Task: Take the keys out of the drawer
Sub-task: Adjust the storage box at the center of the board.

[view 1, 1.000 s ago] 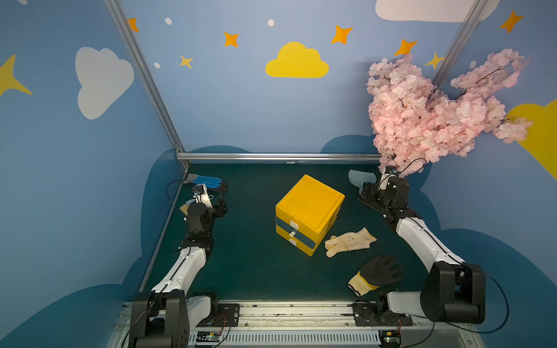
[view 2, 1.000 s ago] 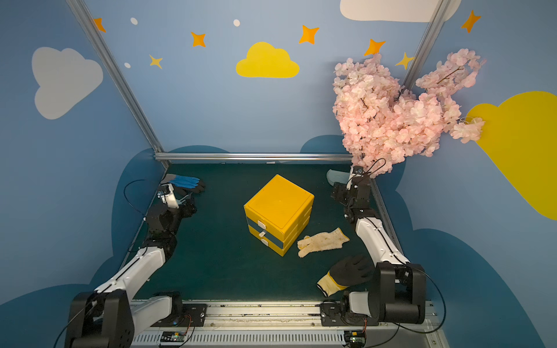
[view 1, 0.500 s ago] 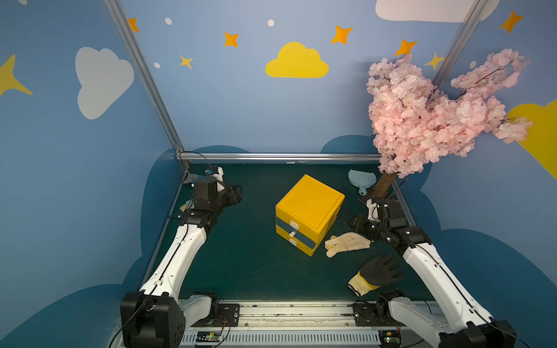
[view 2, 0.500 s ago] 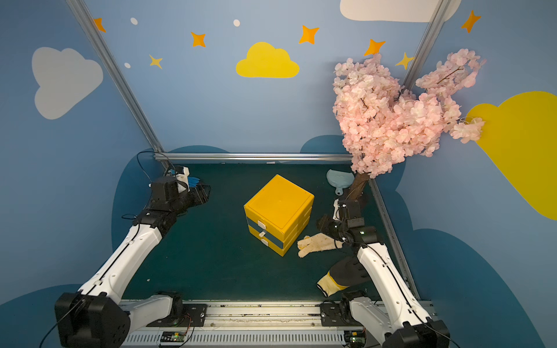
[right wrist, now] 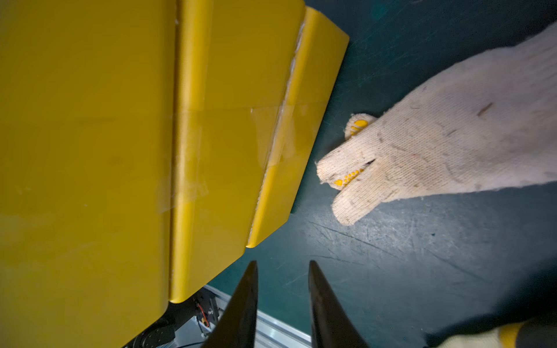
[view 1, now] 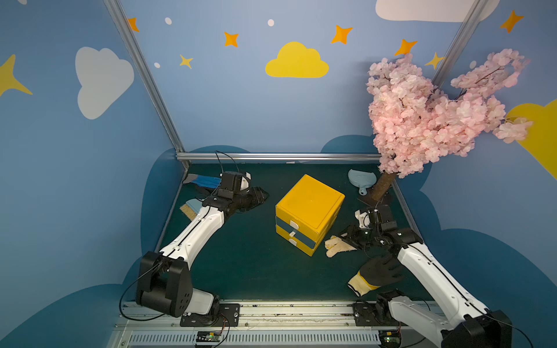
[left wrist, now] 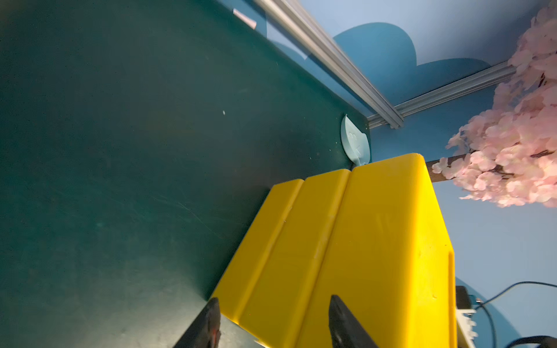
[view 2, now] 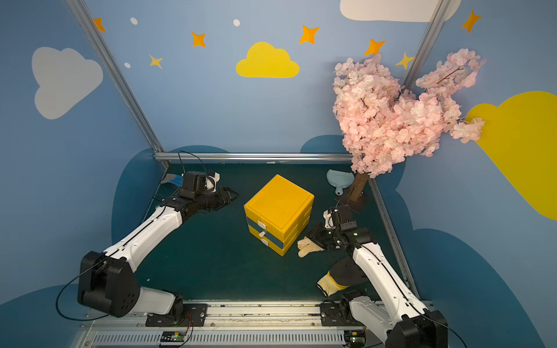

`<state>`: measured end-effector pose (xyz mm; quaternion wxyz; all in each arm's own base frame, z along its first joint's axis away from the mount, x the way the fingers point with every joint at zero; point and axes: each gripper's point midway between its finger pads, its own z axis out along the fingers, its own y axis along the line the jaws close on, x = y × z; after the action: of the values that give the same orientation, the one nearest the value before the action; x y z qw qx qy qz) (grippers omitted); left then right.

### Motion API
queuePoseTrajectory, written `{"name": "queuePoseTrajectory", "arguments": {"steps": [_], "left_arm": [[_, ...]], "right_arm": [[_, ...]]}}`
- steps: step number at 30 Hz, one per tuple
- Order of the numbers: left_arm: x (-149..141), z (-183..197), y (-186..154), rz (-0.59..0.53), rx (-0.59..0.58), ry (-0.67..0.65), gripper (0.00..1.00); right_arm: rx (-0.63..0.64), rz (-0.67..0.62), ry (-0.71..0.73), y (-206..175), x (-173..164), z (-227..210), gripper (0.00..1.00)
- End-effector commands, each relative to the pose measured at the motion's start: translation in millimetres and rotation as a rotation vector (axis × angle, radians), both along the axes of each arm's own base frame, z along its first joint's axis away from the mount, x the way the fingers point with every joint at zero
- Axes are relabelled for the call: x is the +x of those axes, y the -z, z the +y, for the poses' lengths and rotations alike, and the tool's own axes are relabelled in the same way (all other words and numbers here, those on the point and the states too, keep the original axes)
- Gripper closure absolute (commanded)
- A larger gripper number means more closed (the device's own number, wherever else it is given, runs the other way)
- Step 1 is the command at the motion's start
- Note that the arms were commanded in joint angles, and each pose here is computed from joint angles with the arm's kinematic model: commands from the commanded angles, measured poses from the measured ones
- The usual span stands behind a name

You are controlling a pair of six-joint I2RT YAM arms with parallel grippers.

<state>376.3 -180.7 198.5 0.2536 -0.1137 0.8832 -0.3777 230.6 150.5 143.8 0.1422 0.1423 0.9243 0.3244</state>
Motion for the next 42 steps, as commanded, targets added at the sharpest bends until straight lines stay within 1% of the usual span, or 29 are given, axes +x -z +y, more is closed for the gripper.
{"name": "queuePoseTrajectory", "arguments": {"steps": [1, 4, 7, 10, 12, 18, 21, 23, 31, 36, 42], "left_arm": [[-8.2, -22.7, -9.2, 0.100, -0.189, 0.014, 0.42], [-9.8, -30.3, -12.5, 0.134, -0.252, 0.012, 0.42], [-12.0, -33.0, -11.0, 0.175, -0.285, 0.005, 0.42], [-17.2, -28.2, 4.4, 0.252, -0.275, -0.047, 0.42], [-20.6, -24.4, 14.2, 0.284, -0.263, -0.077, 0.42], [-17.2, -25.0, 35.6, 0.334, -0.304, -0.129, 0.42], [-11.8, -30.4, 37.4, 0.349, -0.330, -0.115, 0.43], [-6.9, -31.5, 36.5, 0.337, -0.332, -0.113, 0.43], [9.7, -21.6, 36.0, 0.288, -0.332, -0.172, 0.44], [20.3, -15.5, 35.1, 0.299, -0.355, -0.185, 0.45], [30.6, -10.6, 33.9, 0.327, -0.379, -0.180, 0.45]], "right_arm": [[0.084, -0.018, -0.007, -19.9, 11.1, 15.0, 0.70], [0.103, -0.022, -0.023, -23.8, 17.4, 21.5, 0.71], [0.121, -0.022, -0.034, -25.8, 24.8, 28.0, 0.71], [0.160, -0.019, -0.037, -32.1, 32.7, 36.1, 0.71], [0.177, -0.022, -0.036, -37.0, 36.3, 40.0, 0.71], [0.185, -0.040, -0.031, -41.2, 45.2, 43.5, 0.70], [0.208, -0.030, -0.047, -41.7, 52.5, 51.0, 0.70], [0.210, -0.029, -0.048, -41.3, 59.6, 54.8, 0.69], [0.218, -0.039, -0.084, -45.8, 100.2, 74.7, 0.65], [0.243, -0.038, -0.114, -45.2, 136.2, 93.0, 0.65], [0.235, -0.040, -0.139, -38.4, 177.4, 107.1, 0.65]]}}
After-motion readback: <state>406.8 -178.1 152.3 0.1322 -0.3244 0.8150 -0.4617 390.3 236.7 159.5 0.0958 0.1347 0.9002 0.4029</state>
